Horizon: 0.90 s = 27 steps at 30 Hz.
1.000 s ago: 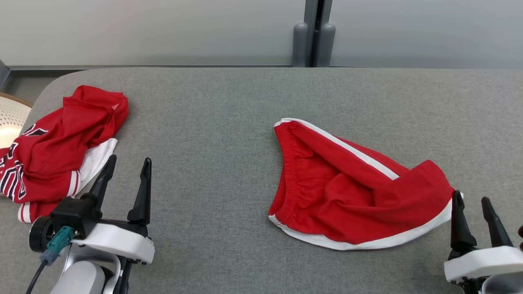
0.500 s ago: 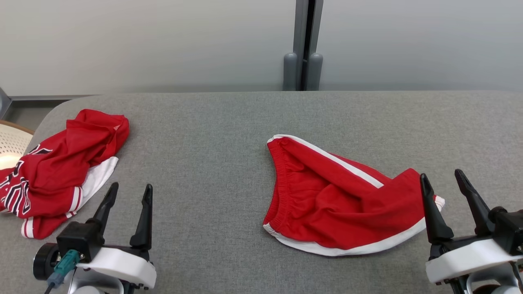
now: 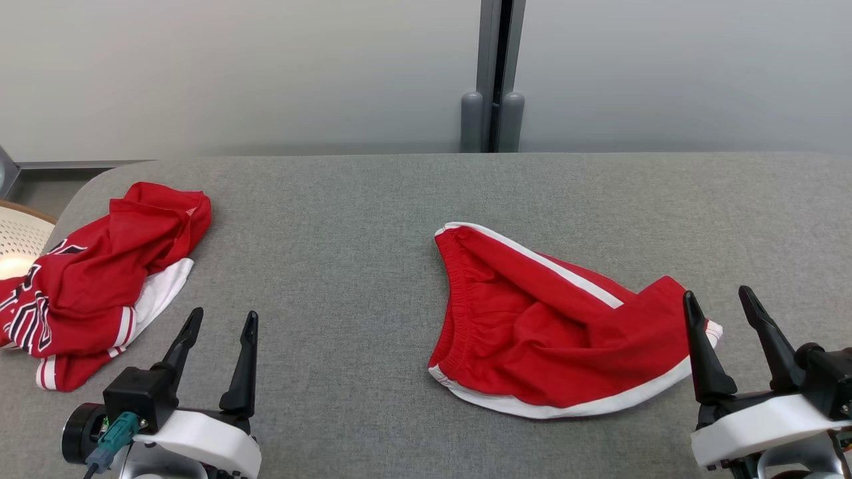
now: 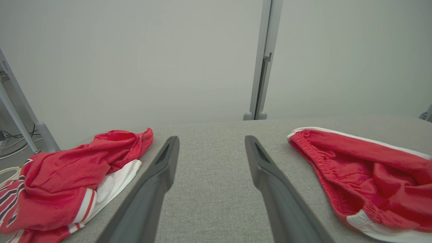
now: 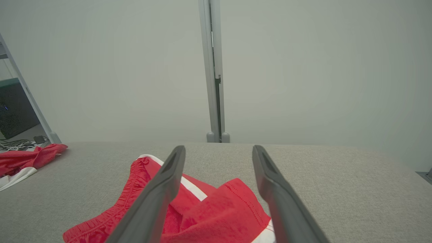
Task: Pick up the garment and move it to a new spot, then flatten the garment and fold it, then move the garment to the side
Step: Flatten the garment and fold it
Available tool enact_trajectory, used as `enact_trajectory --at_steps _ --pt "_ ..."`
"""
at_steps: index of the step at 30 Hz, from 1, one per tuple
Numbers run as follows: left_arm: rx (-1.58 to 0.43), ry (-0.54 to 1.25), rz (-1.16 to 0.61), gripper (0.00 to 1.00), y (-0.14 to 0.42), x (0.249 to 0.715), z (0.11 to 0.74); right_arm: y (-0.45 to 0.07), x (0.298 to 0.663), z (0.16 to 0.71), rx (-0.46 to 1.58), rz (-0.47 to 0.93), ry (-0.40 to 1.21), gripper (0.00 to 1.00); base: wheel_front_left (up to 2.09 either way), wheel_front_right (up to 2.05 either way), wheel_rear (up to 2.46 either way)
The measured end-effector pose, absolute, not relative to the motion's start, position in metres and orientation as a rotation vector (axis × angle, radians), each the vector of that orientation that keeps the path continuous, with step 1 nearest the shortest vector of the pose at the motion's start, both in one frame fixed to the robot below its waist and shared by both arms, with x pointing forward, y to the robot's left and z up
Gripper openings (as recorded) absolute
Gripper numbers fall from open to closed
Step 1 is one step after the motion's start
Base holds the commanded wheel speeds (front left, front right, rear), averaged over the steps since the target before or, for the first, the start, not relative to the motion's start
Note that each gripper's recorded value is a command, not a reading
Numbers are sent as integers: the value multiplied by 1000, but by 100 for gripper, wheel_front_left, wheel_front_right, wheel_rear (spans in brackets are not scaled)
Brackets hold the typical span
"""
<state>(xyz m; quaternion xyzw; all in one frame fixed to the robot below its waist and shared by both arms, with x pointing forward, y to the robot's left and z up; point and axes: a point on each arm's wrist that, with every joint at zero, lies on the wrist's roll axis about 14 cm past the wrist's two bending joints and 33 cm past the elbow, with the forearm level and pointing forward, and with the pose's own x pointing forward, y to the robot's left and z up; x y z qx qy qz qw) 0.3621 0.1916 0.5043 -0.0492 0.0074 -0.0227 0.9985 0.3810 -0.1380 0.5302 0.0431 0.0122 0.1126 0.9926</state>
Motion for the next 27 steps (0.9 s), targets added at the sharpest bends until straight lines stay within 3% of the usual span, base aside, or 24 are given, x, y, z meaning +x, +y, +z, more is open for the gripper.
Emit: enact_trajectory --at_steps 6,13,24,25,26,27 --pt "-101 38 -90 100 179 361 502 -136 382 527 90 230 35 100 0 0 0" --pt "-127 157 -432 100 78 371 488 -130 389 513 97 245 85 100 0 0 0" --pt "-151 436 -665 100 4 366 424 -143 394 492 111 197 142 100 0 0 0" --pt "-159 453 -673 68 1 367 419 -146 394 490 112 189 145 100 0 0 0" --pt "-172 459 -672 0 0 369 417 -148 394 488 113 182 150 100 0 0 0" --pt "-184 467 -674 0 -2 371 415 -150 394 486 115 177 154 100 0 0 0"
